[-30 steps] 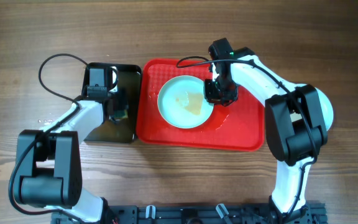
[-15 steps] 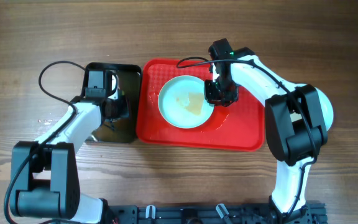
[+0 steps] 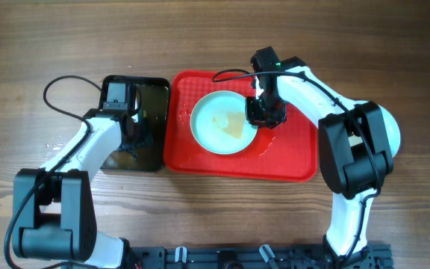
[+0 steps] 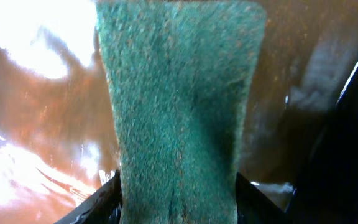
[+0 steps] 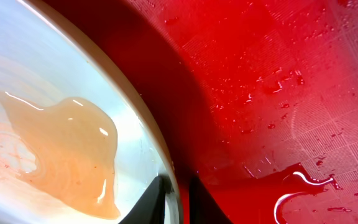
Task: Clean dirty plates on tray and stack at the side
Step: 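Dip the sponge back into the black water tray with the left gripper, then lift the last plate with the right gripper and stack it on the others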
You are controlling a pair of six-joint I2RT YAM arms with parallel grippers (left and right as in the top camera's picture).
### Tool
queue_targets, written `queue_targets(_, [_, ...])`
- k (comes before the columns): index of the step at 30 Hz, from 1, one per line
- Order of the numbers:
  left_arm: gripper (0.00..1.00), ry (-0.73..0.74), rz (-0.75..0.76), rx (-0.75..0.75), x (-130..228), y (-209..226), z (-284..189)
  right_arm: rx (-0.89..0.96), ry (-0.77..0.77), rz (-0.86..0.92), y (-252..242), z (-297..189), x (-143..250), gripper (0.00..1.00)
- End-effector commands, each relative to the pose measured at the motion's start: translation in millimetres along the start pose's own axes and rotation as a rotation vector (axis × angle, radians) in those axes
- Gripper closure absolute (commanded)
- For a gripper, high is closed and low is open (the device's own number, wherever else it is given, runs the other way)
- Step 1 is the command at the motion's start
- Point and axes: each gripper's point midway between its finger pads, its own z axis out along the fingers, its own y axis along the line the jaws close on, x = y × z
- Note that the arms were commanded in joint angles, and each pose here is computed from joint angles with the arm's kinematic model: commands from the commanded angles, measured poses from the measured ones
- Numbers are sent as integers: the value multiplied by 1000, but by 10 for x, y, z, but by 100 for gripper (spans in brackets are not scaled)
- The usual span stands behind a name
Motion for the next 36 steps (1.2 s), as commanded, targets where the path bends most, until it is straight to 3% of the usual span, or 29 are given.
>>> queue_targets(1, [52,29,-27,11,68,-7,-11,39,31,6,-96,112,67,85])
queue_targets(3, [71,42,-27,7,103,5,-2,39,31,6,-97,112,69,85])
queue_targets(4, [96,42,-26,6,102,5,-1,39,31,6,-97,112,69,85])
queue_targets(7, [96,10,-27,-52,39,107,-4,39,31,7,-97,112,69,85])
queue_targets(9, [96,-51,-27,-152,-113,265,-55,38,29,6,-95,112,64,85])
queue_targets(11, [95,-104,-32,-160,-308,248,-157,35,21,6,-87,113,43,85])
queue_targets(13, [60,-103,-31,-64,-398,57,-354,29,7,6,-74,114,9,83])
queue_targets(15, [50,-58,-27,19,-292,-77,-411,7,-5,3,-31,115,-27,70])
queue_targets(16, [47,-12,-26,54,-187,-131,-413,-1,-24,-1,-11,114,-74,70])
queue_targets(19, [36,73,-28,69,13,-141,-418,-48,-25,-7,74,112,-88,96])
queue_targets(24, [33,81,-28,66,31,-135,-419,-77,-34,-37,137,-119,-18,96])
queue_targets(28, [26,77,-28,67,23,-138,-419,-12,-263,-64,95,-864,-157,96])
queue_targets(36, [23,75,-28,68,18,-139,-419,391,-412,62,-579,-1558,91,95])
